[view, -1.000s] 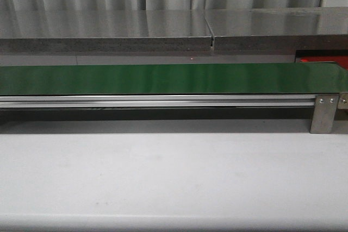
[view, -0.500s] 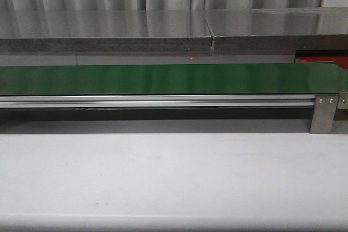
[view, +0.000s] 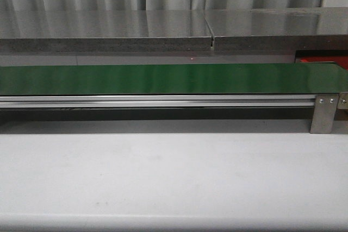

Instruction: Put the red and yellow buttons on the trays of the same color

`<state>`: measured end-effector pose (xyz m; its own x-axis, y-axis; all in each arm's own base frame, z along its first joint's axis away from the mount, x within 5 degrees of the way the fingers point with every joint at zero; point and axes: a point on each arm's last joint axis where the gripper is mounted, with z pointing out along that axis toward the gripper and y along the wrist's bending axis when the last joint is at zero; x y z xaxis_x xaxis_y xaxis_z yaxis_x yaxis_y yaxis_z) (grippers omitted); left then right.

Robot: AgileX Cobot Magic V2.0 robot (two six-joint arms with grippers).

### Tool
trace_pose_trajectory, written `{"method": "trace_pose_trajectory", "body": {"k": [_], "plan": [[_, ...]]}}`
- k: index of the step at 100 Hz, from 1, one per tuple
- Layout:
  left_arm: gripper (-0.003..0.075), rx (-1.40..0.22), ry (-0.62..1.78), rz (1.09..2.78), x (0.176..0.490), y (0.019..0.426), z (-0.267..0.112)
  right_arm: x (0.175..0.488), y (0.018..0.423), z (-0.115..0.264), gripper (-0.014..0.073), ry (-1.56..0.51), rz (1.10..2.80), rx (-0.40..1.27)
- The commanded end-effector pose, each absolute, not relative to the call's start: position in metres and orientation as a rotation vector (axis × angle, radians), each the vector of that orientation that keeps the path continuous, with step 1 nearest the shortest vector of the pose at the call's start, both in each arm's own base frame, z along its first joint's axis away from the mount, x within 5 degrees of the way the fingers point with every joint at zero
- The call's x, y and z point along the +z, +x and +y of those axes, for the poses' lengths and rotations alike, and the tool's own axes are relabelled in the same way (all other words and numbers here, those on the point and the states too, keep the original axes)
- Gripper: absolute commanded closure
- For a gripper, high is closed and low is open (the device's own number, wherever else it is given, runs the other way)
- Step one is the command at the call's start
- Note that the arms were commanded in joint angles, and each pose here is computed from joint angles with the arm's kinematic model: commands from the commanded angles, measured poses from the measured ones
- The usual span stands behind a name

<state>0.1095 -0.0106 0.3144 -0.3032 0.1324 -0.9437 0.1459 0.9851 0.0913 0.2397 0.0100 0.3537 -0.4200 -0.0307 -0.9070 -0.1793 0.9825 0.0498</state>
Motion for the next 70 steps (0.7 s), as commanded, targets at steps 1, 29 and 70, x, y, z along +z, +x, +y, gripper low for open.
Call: {"method": "trace_pose_trajectory", "body": {"k": [1,29,70], "plan": [[0.0739,-0.02,0.174,1.782,0.33,0.111,-0.011,0.364,0.22,0.016,0.0052,-0.142,1.897,0.167],[0.0739,-0.02,0.174,1.782,0.33,0.111,-0.011,0.322,0.17,0.019,0.0061,-0.125,1.935,0.213],[0.0739,-0.02,0.17,1.775,0.33,0.111,-0.01,0.317,0.14,0.019,0.0699,-0.132,1.875,0.209]]}}
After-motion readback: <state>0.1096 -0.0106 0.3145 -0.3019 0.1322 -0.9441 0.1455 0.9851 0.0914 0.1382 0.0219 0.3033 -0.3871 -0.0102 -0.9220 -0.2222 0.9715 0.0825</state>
